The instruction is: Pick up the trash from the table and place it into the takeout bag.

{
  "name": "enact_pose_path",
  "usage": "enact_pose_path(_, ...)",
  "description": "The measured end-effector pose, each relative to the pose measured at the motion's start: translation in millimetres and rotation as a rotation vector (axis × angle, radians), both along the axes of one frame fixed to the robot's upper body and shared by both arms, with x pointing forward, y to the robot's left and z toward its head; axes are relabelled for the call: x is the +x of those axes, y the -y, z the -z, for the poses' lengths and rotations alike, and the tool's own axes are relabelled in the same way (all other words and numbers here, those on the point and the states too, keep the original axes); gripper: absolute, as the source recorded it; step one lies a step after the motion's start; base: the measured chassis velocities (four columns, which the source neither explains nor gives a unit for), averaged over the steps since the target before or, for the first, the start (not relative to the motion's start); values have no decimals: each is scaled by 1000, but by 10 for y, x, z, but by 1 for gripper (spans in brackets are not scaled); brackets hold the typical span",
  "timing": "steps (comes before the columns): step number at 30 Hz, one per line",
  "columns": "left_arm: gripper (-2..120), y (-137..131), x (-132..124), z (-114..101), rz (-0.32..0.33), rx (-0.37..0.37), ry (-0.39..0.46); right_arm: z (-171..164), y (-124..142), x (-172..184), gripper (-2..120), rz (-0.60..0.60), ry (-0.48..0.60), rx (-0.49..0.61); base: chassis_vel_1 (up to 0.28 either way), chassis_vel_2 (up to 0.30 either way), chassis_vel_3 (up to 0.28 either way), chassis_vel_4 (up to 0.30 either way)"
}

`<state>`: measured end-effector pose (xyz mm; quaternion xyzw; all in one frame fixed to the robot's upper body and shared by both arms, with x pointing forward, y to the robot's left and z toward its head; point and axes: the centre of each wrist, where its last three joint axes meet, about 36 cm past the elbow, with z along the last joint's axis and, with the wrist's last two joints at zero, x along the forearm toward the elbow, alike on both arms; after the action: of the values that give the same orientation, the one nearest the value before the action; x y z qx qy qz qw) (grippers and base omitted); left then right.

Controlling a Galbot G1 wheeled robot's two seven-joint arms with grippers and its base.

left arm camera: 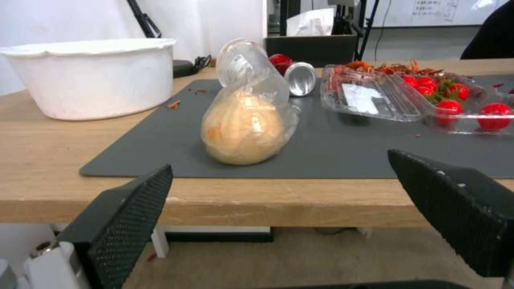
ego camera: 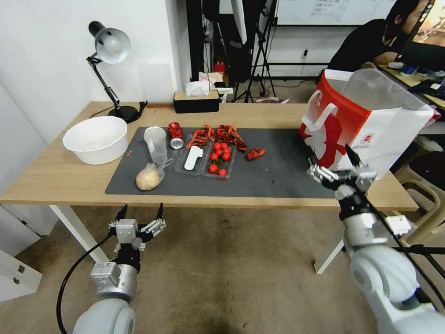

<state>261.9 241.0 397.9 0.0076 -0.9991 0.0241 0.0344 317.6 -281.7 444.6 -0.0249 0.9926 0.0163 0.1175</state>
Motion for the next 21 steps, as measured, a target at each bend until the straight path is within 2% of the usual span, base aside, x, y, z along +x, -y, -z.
enact_pose_path(8, 100, -3, 9, 13, 2, 0, -2, 441, -188, -338, 100, 62, -89, -7, 0, 0, 0, 0)
enact_pose_path(17, 100, -15, 6, 14, 1, 2, -2, 842, -308, -538, 100, 59, -149, -42, 0, 0, 0, 0)
enact_pose_path(21, 100, -15, 5, 14, 1, 3, -2, 914, -338, -556, 100, 62, -157, -41, 0, 0, 0, 0)
